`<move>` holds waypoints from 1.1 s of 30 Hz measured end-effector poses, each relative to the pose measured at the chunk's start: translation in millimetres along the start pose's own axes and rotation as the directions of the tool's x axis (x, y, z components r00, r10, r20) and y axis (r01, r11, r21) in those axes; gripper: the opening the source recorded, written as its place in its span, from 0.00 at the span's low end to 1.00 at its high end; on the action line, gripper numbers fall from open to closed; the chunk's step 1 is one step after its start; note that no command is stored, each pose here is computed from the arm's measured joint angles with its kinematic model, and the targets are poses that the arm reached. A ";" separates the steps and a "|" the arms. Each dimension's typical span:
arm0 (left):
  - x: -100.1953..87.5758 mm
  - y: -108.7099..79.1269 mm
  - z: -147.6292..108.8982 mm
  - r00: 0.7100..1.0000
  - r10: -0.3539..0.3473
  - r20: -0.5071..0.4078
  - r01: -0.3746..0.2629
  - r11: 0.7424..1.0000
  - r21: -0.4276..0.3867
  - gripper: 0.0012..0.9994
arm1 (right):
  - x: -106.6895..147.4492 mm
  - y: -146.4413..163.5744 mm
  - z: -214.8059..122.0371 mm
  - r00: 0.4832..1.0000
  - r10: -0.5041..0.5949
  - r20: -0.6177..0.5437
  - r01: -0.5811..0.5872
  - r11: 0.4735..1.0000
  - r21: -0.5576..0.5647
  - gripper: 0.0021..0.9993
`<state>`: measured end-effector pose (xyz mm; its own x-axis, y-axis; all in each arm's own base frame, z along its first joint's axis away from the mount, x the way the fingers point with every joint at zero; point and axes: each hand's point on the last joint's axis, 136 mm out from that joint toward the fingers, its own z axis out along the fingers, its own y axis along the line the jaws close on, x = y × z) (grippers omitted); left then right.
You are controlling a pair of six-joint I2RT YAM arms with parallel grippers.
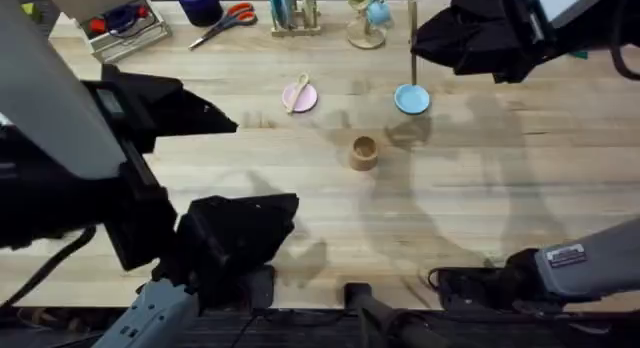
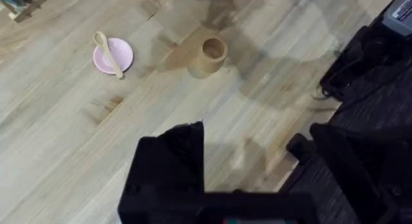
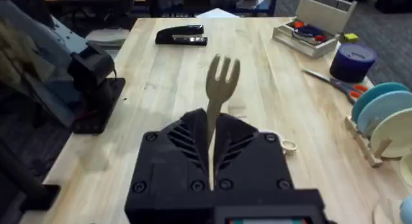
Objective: Pick up a utensil and set it on the pink plate, then put the other utensil in the container.
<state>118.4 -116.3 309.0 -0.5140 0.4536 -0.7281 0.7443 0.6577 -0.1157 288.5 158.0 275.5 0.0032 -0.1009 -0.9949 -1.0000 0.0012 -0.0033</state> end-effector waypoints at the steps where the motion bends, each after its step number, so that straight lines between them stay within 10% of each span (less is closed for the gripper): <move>1: 0.0 0.1 0.0 1.000 0.000 0.000 0.000 1.000 0.000 0.99 | 0.6 0.2 0.4 1.000 -0.009 -0.003 0.009 1.000 -0.002 0.03; 33: 0.0 0.0 0.0 1.000 0.000 0.000 0.000 1.000 0.000 0.99 | 79.3 21.0 21.5 0.996 -0.092 0.000 0.092 0.995 -0.043 0.03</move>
<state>118.4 -116.3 309.1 -0.5138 0.4536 -0.7282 0.7443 0.6578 -0.1155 267.8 171.4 194.3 0.0952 -0.1008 -0.9903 -0.9946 -0.0512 -0.0904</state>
